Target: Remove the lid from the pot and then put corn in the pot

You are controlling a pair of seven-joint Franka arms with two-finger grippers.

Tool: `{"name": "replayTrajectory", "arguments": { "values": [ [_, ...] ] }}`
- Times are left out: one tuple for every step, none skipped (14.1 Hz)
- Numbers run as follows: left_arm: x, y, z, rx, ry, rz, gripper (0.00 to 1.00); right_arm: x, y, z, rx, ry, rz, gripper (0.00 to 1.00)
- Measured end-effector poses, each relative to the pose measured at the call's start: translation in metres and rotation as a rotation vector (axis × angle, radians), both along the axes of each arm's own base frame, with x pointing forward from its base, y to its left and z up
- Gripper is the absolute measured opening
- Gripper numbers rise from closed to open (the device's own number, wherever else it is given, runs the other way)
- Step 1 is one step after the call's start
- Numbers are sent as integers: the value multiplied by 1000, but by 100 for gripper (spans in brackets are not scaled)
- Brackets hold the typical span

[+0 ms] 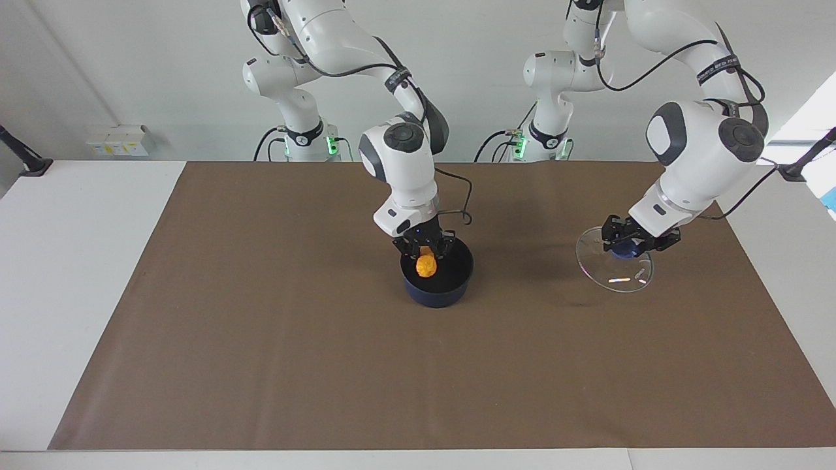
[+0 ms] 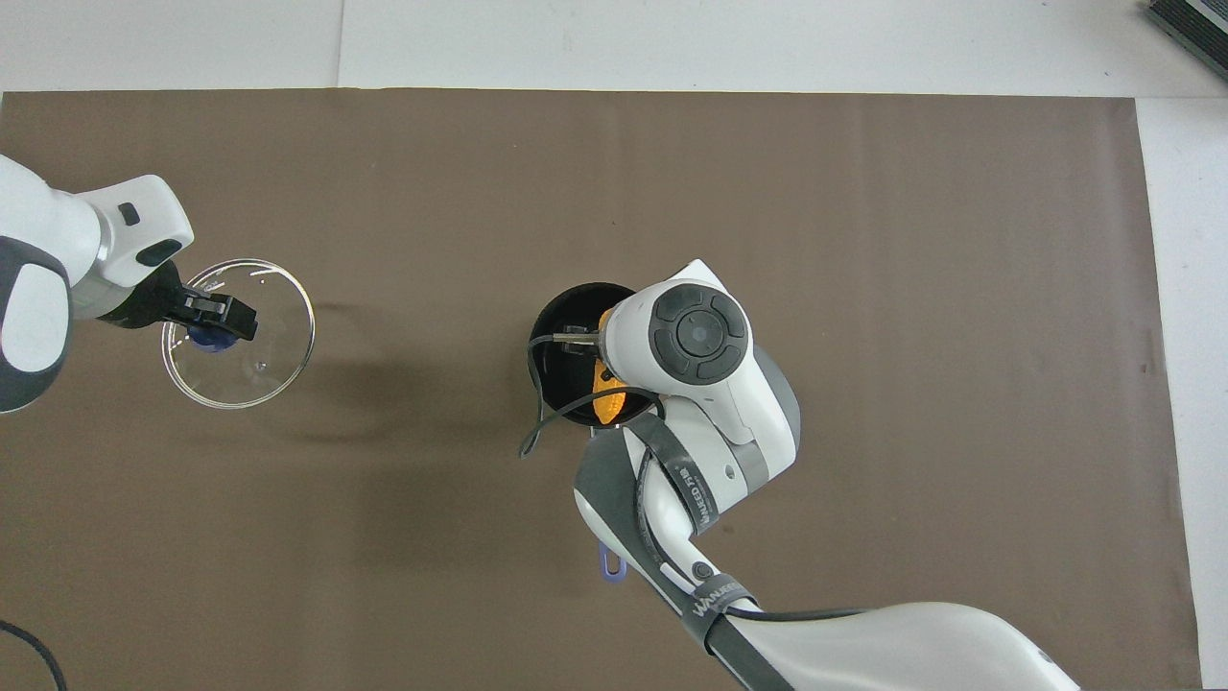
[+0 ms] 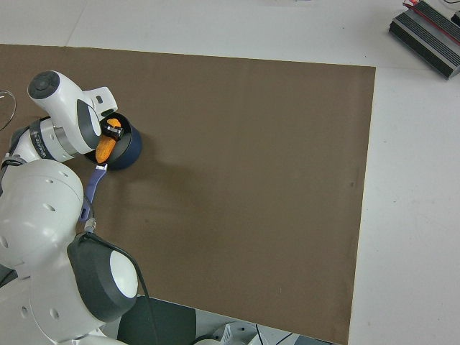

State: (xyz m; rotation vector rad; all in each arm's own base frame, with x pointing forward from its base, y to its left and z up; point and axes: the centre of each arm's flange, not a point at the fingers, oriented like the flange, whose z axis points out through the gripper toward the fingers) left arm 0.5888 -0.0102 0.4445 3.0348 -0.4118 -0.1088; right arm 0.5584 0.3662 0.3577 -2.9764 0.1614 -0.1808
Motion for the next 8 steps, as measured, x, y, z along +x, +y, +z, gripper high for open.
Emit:
{"name": "replayTrajectory", "arguments": {
  "values": [
    [-5,13,-4,-3,4,-4,65,0,1,-3,-1,2,3,40],
    [-8,22,-8,-5,7,-6,65,-1,2,-4,-1,3,8,40],
    [-10,30,-12,-6,8,-9,65,-2,3,-5,-2,4,17,40],
    [-12,36,-18,-6,4,-12,65,-3,4,-6,-4,6,27,40],
    [-14,41,-26,-6,-4,-17,65,-3,5,-8,-6,7,35,40],
    [-16,46,-35,-6,-12,-21,65,-2,4,-9,-8,7,47,40],
    [-19,51,-44,-5,-18,-23,65,-1,3,-10,-10,5,55,40],
    [-22,54,-53,-4,-21,-21,65,2,0,-10,-9,3,58,40]
  ]
}}
